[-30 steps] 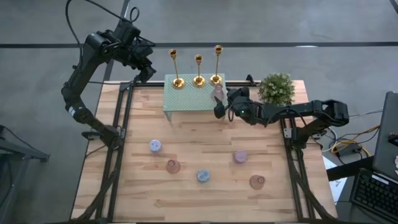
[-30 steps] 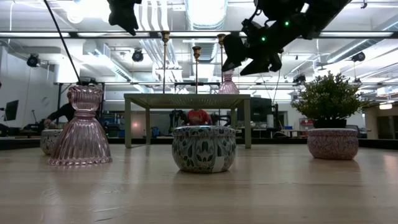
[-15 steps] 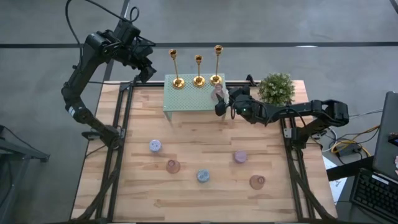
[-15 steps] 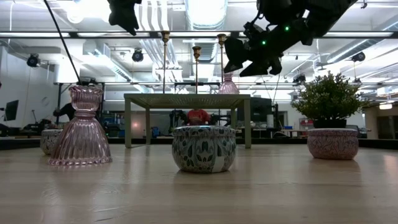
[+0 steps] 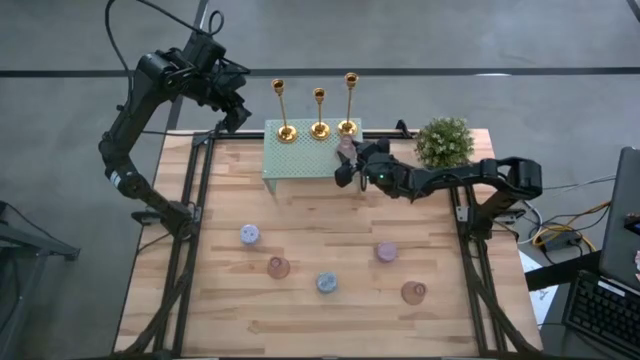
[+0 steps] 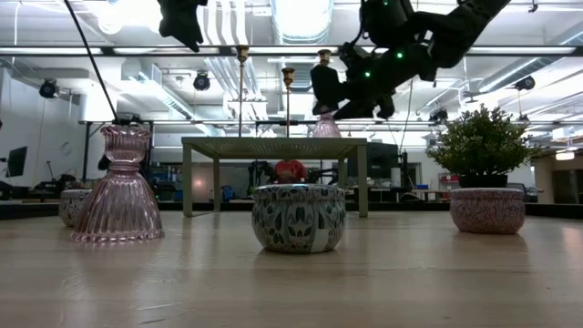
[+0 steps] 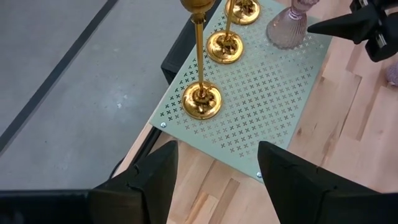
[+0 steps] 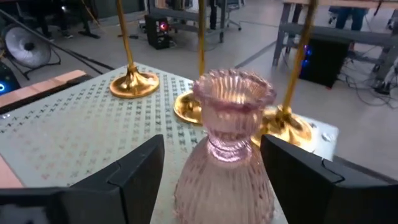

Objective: Pick & Place candle stick holders
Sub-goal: Put the top glass candle holder on the shelf

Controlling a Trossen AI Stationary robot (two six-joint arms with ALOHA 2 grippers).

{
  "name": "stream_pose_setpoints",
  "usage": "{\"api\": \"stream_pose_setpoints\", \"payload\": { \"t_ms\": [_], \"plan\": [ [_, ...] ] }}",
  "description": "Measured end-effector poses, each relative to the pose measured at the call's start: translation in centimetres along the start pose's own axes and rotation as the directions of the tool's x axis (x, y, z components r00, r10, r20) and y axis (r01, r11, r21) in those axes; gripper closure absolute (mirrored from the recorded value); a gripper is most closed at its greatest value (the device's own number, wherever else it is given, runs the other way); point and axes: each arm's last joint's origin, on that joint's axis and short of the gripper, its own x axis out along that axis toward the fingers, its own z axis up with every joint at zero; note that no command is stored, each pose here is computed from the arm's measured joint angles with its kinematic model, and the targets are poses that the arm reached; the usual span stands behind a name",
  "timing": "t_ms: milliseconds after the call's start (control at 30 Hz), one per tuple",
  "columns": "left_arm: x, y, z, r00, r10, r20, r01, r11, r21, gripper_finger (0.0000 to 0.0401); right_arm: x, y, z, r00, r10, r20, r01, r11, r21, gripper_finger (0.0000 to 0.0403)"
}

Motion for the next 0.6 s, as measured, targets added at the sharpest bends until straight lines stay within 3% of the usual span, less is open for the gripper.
{"api": "stream_pose_setpoints", "payload": {
  "t_ms": [200,600],
  "plan": [
    [0.0,0.0,0.0,1.0,0.007,-0.002,-0.007,1.0,0.0,0.0176,0.5,0.3,1.1,1.0,-0.005,0.023,0.006,0.999,-0.053,0.017],
    [0.0,0.0,0.0,1.0,0.009,-0.003,-0.009,1.0,0.0,0.0176,1.2,0.0,1.8,0.999,-0.029,0.028,0.03,0.999,-0.045,0.0204]
  ]
}}
